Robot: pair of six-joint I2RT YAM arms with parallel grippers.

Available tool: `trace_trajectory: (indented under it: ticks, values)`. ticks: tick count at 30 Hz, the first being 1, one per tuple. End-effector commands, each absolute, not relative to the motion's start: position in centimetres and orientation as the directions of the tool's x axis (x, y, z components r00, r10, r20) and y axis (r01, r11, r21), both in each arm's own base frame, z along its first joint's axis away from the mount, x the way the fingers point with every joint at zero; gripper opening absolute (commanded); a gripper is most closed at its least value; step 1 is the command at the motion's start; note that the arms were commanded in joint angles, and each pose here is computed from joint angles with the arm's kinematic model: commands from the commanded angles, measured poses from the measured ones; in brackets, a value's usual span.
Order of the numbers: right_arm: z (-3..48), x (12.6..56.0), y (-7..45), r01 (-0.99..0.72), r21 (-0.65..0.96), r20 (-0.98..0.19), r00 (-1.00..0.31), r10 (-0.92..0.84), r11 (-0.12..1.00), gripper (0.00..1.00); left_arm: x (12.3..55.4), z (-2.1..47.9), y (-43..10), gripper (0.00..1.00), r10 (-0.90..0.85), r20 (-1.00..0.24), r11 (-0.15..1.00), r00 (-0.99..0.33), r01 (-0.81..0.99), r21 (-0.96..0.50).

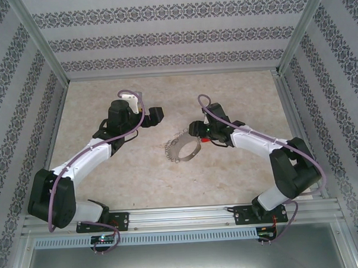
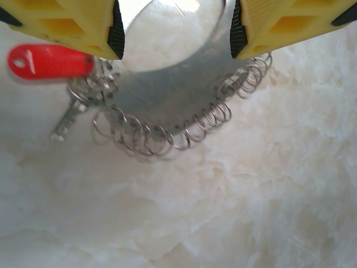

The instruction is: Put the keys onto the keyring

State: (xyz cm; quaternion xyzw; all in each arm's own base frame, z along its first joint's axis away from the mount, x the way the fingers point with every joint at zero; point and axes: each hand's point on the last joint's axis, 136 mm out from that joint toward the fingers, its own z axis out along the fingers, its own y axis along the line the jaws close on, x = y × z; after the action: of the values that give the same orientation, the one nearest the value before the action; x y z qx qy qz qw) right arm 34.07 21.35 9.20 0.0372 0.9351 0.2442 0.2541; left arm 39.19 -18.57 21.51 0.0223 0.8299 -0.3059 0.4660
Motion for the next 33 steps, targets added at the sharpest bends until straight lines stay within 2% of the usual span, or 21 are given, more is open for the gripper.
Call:
trace_trajectory:
  ticks: [1, 7, 12, 19, 28, 33]
  values:
    - [6.5, 32.0, 20.2, -0.021, 0.415, -0.403, -0.9, 0.164, 0.91, 0.56, 39.6, 22.6, -19.0, 1.0, -0.247, -0.798, 0.812, -0.55, 0.332, -0.48]
    - [3.5, 31.0, 22.0, -0.017, 0.424, -0.334, -0.932, 0.139, 0.906, 0.56, 39.6, 22.7, -19.1, 1.0, -0.246, -0.801, 0.812, -0.546, 0.335, -0.479]
    - [2.8, 30.9, 25.6, -0.045, 0.471, -0.292, -0.95, 0.107, 0.881, 0.56, 39.6, 22.9, -19.2, 1.0, -0.245, -0.803, 0.811, -0.543, 0.339, -0.477]
    - [4.8, 32.3, 31.9, -0.148, 0.565, -0.311, -0.949, 0.044, 0.812, 0.55, 39.9, 23.0, -19.3, 1.0, -0.246, -0.803, 0.81, -0.543, 0.339, -0.478]
    - [8.9, 34.2, 27.2, -0.141, 0.527, -0.428, -0.896, 0.118, 0.838, 0.57, 39.5, 23.2, -19.5, 1.0, -0.244, -0.805, 0.807, -0.541, 0.347, -0.478]
    - [8.4, 35.0, 23.5, -0.132, 0.429, -0.46, -0.883, 0.09, 0.893, 0.57, 39.3, 23.3, -19.5, 1.0, -0.238, -0.806, 0.807, -0.542, 0.351, -0.475]
